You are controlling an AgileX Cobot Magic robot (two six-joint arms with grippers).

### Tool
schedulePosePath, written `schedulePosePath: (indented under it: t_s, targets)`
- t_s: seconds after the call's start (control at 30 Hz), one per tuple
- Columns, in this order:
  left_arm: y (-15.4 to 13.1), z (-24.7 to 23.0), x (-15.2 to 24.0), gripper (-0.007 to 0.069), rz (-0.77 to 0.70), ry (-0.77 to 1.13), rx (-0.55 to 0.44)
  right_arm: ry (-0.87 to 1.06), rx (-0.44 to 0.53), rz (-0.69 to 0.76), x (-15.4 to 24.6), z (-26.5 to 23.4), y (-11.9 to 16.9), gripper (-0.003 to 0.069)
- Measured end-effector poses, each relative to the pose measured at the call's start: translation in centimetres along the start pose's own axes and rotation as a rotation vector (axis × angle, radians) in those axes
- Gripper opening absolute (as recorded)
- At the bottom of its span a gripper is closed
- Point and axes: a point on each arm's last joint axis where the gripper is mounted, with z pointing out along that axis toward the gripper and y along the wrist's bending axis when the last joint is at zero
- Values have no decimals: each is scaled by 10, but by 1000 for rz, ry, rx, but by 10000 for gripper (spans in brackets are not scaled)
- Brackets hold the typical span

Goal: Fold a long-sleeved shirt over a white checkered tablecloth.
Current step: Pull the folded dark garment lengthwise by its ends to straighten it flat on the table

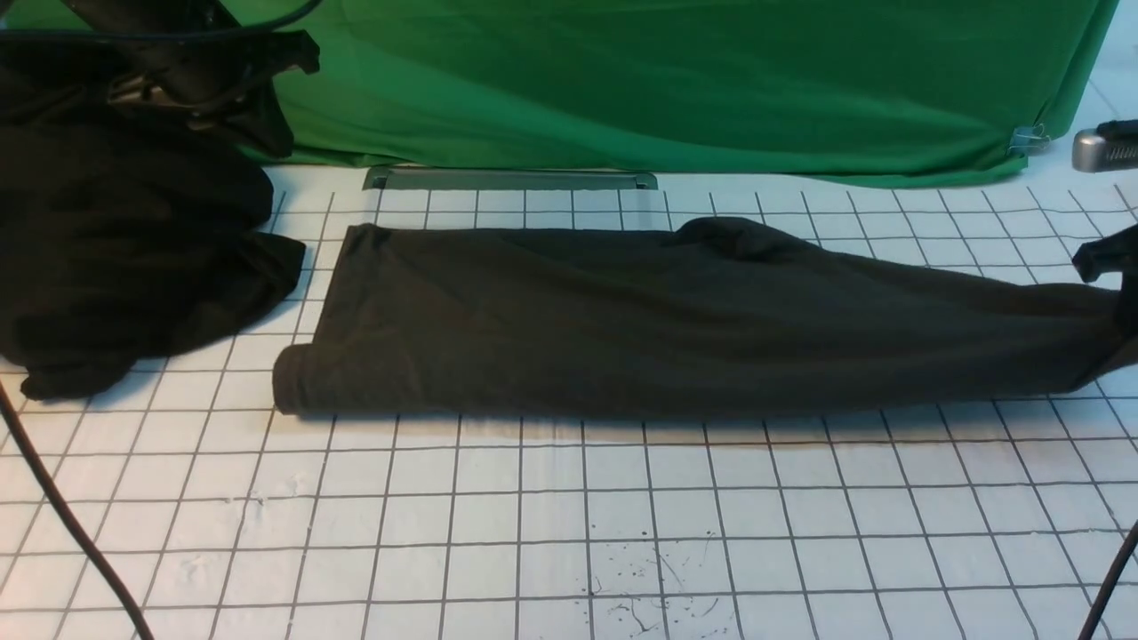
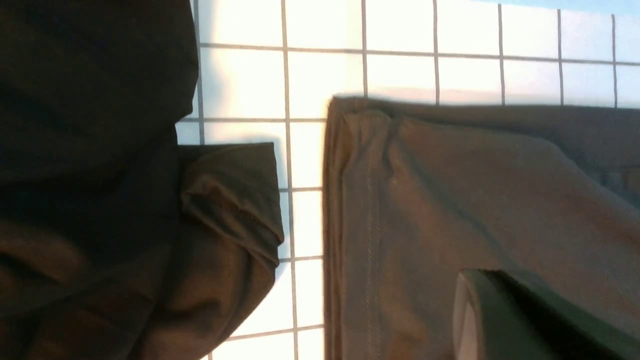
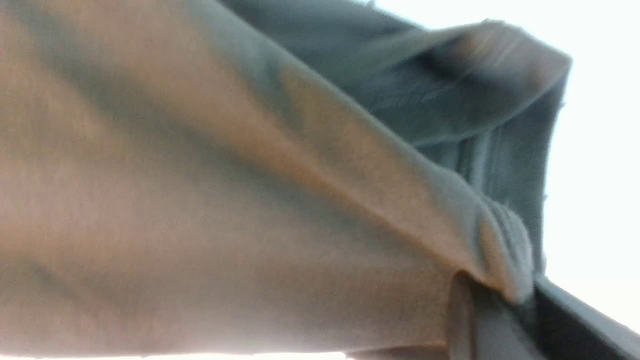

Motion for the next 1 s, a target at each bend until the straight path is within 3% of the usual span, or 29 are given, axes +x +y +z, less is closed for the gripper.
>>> schedulePosePath:
  t_s: [0.1, 0.13, 0.2, 0.33, 0.5, 0.67, 0.73, 1.0]
  targets:
    - [0, 0, 0, 3, 0, 0, 0, -16, 17, 8, -6, 21, -1, 261]
    - [0, 0, 0, 3, 0, 0, 0, -14, 19, 8, -6, 23, -1, 272]
    - [0, 0, 0, 3, 0, 0, -1, 31, 47, 32, -6, 46, -4, 437]
    - [0, 0, 1, 3, 1, 9, -2, 87, 146, 43, -2, 53, -12, 583]
    - [0, 0, 1, 11, 1, 11, -2, 113, 174, 94, -3, 23, -20, 590]
    - [0, 0, 1, 23, 1, 11, -2, 89, 31, 209, -1, 7, -27, 584]
    - [0, 0, 1, 28, 1, 11, -2, 109, -50, 250, 0, 20, -29, 581]
    - [0, 0, 1, 47, 1, 11, -2, 222, -114, 258, 3, 76, -23, 570]
